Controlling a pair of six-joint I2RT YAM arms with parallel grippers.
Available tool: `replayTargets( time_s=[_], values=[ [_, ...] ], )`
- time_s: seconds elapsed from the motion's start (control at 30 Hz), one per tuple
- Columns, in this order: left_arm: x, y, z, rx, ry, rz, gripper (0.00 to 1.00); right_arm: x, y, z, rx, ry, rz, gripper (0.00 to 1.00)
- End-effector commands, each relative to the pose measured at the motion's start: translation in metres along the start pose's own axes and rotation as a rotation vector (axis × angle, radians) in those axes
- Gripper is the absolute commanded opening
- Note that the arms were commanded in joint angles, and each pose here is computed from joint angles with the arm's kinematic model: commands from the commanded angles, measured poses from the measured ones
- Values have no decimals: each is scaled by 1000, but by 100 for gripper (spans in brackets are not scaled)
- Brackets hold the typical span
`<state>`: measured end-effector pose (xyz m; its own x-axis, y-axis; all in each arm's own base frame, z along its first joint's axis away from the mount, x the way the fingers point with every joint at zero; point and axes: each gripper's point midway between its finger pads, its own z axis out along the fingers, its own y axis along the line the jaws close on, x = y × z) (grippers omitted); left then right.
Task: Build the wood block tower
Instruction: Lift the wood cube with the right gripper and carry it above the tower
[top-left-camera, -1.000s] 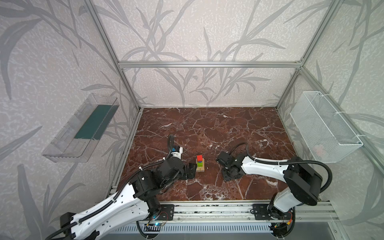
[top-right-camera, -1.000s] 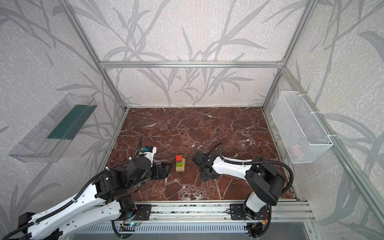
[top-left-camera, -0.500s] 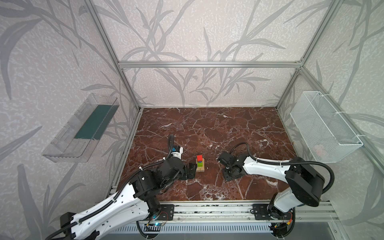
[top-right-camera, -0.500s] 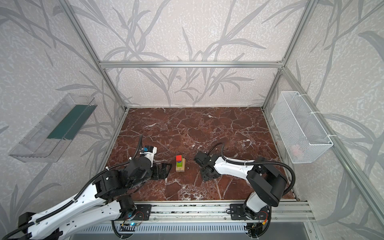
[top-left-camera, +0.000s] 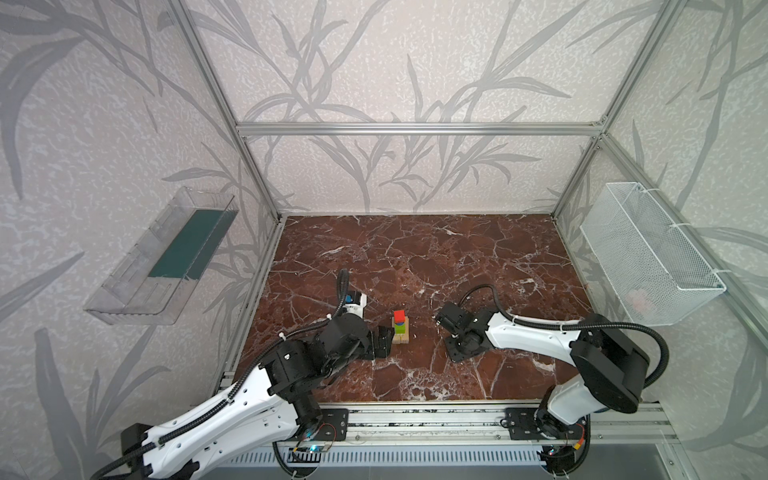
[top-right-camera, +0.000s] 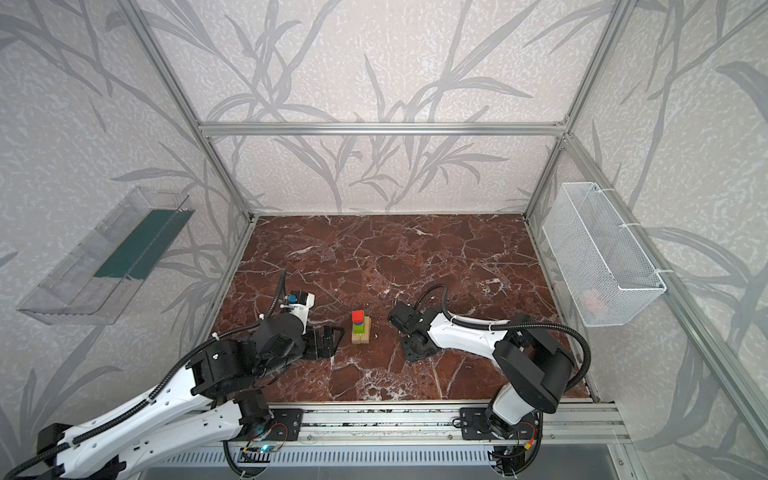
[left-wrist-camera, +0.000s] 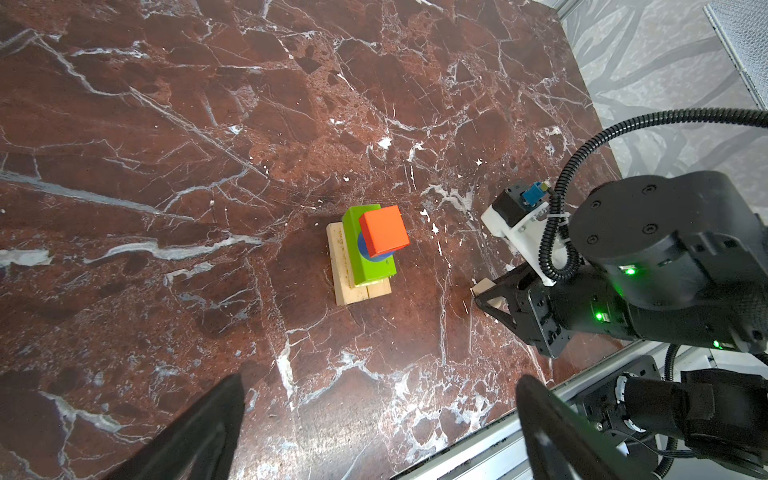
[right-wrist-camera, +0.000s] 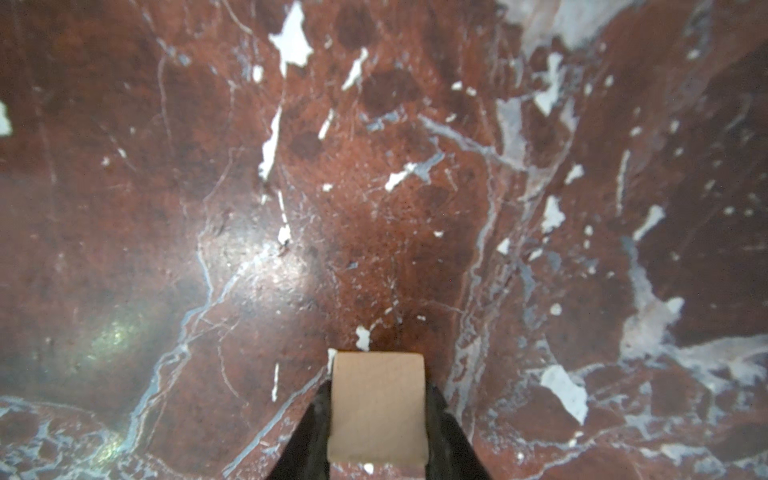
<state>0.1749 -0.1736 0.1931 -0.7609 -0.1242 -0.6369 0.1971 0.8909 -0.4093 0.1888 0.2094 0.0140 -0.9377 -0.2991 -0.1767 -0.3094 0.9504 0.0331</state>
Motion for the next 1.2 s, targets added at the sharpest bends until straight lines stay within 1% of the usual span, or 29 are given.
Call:
replayTargets(
  time_s=[0.0, 0.17, 0.37, 0.53, 0.77, 0.9, 0.97, 1.17],
  values=[
    [-14, -4, -8, 0, -44, 10, 99, 2, 3, -6, -32, -3, -33, 31],
    [-16, -5, -11, 5, -54, 9, 99, -8, 5, -26, -52, -53, -92, 28],
    [-16, -2, -18, -1, -49, 42, 100, -25, 13, -64, -85, -133, -185, 26],
    [-15, 9, -25, -37, -49, 52, 99, -41, 26, -99, -142, -217, -310, 25],
    [-9, 26, -36, -79, -48, 53, 99, -76, 59, -141, -225, -320, -497, 21],
    [-5, 35, -42, -102, -42, 43, 100, -98, 78, -150, -243, -331, -597, 19],
    [-4, 39, -46, -115, -39, 42, 99, -105, 91, -152, -272, -322, -669, 18],
    [-3, 48, -53, -141, -39, 38, 99, -117, 118, -152, -337, -289, -861, 17]
  ],
)
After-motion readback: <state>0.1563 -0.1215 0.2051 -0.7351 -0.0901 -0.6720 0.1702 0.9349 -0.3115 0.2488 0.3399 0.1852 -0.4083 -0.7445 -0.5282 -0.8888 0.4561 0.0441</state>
